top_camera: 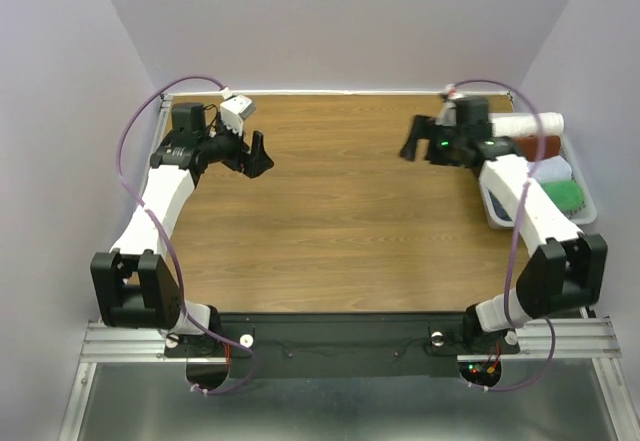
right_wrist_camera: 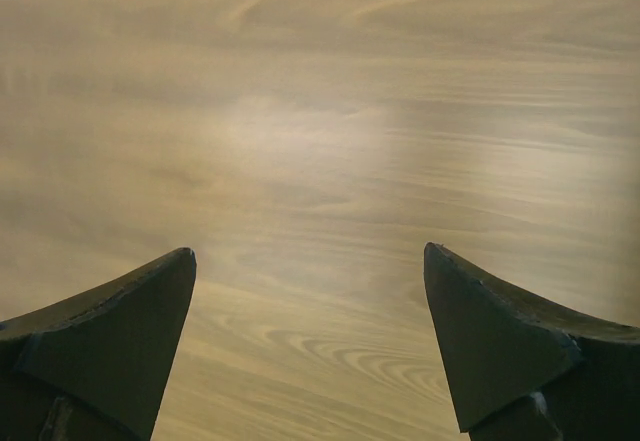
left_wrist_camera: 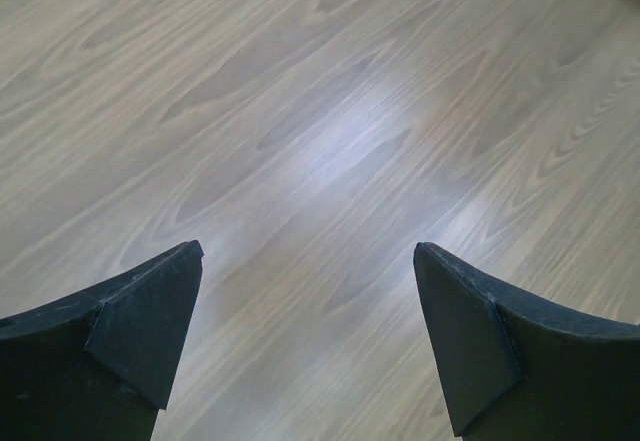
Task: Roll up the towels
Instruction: Place the rolled towel into the container
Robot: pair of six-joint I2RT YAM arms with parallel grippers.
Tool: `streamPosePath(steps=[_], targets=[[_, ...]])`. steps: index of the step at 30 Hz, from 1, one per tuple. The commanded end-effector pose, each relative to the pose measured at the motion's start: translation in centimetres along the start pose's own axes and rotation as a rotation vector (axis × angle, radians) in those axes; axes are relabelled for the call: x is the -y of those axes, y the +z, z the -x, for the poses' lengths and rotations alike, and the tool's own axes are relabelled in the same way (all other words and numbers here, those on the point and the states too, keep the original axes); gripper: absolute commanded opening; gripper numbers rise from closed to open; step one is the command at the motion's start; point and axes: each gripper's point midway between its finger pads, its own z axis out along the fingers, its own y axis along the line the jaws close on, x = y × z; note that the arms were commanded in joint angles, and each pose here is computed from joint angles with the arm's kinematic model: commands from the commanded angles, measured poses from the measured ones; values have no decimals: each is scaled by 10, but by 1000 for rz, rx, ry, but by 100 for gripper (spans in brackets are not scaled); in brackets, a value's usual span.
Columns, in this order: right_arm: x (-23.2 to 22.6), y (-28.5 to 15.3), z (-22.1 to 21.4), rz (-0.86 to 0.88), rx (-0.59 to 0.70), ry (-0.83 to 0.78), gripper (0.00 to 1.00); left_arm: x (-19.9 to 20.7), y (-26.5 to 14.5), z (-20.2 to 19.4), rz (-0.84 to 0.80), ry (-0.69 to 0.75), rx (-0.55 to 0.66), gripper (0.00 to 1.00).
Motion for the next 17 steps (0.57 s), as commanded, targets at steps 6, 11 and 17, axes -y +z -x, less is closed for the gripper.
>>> streamPosePath(steps=[6, 11, 17], targets=[[-69, 44, -69, 136, -100, -374, 100, -18, -28, -63, 237, 4, -75, 99], [-80, 47, -97, 167, -141, -414, 100, -16, -27, -94, 234, 5, -138, 99], [-82, 35, -91, 175, -106, -438, 100, -13, -25, -80, 201, 42, -97, 99]])
